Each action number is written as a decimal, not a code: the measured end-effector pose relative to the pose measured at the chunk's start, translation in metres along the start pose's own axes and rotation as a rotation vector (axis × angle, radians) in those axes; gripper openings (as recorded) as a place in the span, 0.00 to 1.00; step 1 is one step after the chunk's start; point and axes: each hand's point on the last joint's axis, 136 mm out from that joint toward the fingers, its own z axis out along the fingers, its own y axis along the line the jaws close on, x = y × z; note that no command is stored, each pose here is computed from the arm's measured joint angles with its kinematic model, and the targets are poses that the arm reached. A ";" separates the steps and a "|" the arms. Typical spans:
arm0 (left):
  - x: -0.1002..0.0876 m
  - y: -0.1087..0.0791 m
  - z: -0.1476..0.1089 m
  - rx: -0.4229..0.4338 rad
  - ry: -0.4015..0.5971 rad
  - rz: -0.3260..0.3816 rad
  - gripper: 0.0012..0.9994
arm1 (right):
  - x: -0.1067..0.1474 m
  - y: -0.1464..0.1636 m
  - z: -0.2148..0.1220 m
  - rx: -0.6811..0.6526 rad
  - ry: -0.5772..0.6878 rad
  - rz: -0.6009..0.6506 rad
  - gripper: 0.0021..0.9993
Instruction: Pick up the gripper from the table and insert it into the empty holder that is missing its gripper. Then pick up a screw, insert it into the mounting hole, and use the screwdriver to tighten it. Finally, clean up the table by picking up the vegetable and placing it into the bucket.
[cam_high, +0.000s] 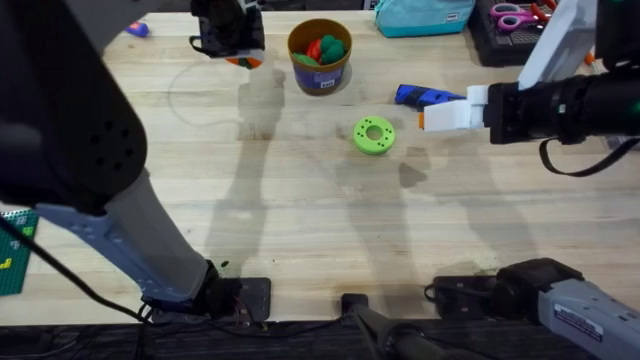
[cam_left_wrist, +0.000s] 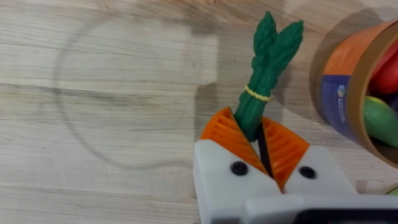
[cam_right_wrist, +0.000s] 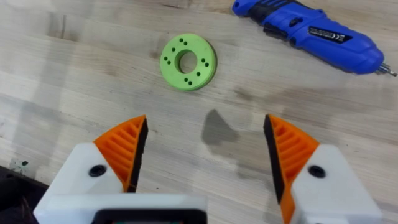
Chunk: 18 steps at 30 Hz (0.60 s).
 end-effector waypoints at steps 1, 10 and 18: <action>0.002 0.000 0.004 -0.001 0.013 0.001 0.03 | 0.000 0.000 0.000 0.001 0.002 0.000 0.99; 0.044 0.006 0.056 -0.043 0.212 0.012 0.03 | 0.002 0.000 0.000 0.001 0.007 0.002 0.99; 0.050 0.006 0.065 -0.047 0.238 0.012 0.03 | 0.002 0.000 0.000 0.002 0.010 0.003 0.99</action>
